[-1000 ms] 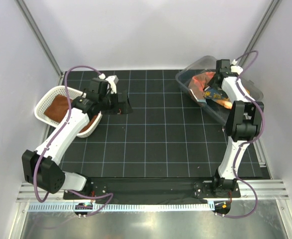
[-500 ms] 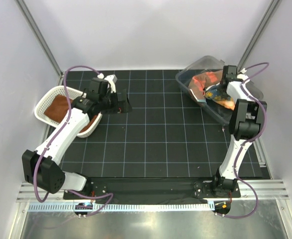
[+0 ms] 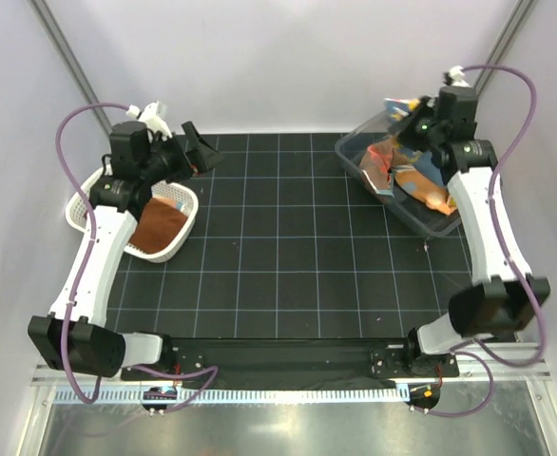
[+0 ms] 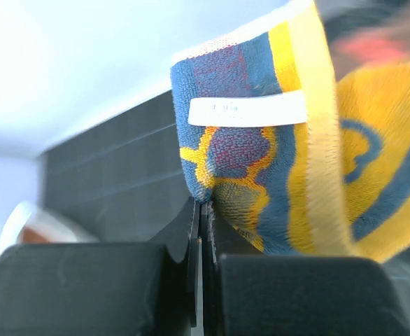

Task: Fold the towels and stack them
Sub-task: Grab crumpled towel, then move the towel to the center of the board, then flatten out the crumpled towel

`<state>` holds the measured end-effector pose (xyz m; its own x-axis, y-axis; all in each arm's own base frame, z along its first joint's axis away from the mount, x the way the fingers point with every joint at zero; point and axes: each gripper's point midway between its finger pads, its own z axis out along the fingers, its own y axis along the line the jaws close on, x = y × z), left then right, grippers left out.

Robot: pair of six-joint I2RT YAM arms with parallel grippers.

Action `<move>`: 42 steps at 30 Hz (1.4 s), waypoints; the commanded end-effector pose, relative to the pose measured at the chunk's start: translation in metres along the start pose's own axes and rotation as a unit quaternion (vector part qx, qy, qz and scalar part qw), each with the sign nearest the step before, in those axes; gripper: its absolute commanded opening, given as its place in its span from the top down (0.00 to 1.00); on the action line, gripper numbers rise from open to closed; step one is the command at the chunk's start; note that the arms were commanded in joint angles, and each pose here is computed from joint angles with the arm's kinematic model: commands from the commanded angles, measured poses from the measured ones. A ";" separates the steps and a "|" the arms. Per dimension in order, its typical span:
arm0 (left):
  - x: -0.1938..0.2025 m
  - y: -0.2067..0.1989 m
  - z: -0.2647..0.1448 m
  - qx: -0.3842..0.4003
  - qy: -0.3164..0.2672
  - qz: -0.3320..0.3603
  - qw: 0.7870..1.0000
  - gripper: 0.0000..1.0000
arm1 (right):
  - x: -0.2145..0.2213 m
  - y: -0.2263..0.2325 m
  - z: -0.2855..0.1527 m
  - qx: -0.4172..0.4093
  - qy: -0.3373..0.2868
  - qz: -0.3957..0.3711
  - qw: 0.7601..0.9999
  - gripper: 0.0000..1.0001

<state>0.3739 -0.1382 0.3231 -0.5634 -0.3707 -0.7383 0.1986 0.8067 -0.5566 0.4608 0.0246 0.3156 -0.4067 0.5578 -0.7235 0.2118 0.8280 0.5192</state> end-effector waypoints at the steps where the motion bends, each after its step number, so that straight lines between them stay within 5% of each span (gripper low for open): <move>1: -0.005 -0.022 -0.019 0.056 -0.003 0.004 0.998 0.01 | 0.045 0.081 -0.068 -0.119 0.053 -0.082 0.988 0.99; 5: 0.017 0.011 -0.029 -0.021 0.008 0.006 1.000 0.00 | 0.132 0.106 -0.101 -0.161 0.120 -0.101 0.974 0.99; 13: 0.090 0.044 -0.031 -0.057 0.095 0.010 0.994 0.08 | 0.326 0.022 -0.098 -0.164 0.287 -0.099 0.939 0.98; 16: 0.118 0.038 -0.027 -0.057 0.115 0.036 0.991 0.08 | 0.360 0.018 -0.108 -0.173 0.318 -0.128 0.923 0.91; 22: 0.174 0.004 0.005 0.008 0.157 0.028 0.987 0.10 | 0.371 -0.002 -0.135 -0.148 0.368 -0.184 0.899 0.62; 28: 0.225 -0.021 0.057 0.036 0.205 0.075 0.975 0.11 | 0.314 -0.020 -0.129 -0.053 0.251 -0.184 0.949 0.40; 36: 0.260 -0.096 0.123 0.181 0.239 0.213 0.930 0.21 | 0.284 -0.030 -0.133 -0.027 0.174 -0.155 0.972 0.45; 42: 0.281 -0.116 0.152 0.256 0.276 0.225 0.899 0.26 | 0.287 -0.028 -0.140 -0.060 0.166 -0.137 0.975 0.47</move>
<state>0.3109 -0.3849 0.1026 -0.7049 0.3139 -0.6361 0.6696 0.5905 -0.4506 0.2106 0.1542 0.1502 -0.7338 0.2083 -0.6466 -0.0535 0.9312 0.3607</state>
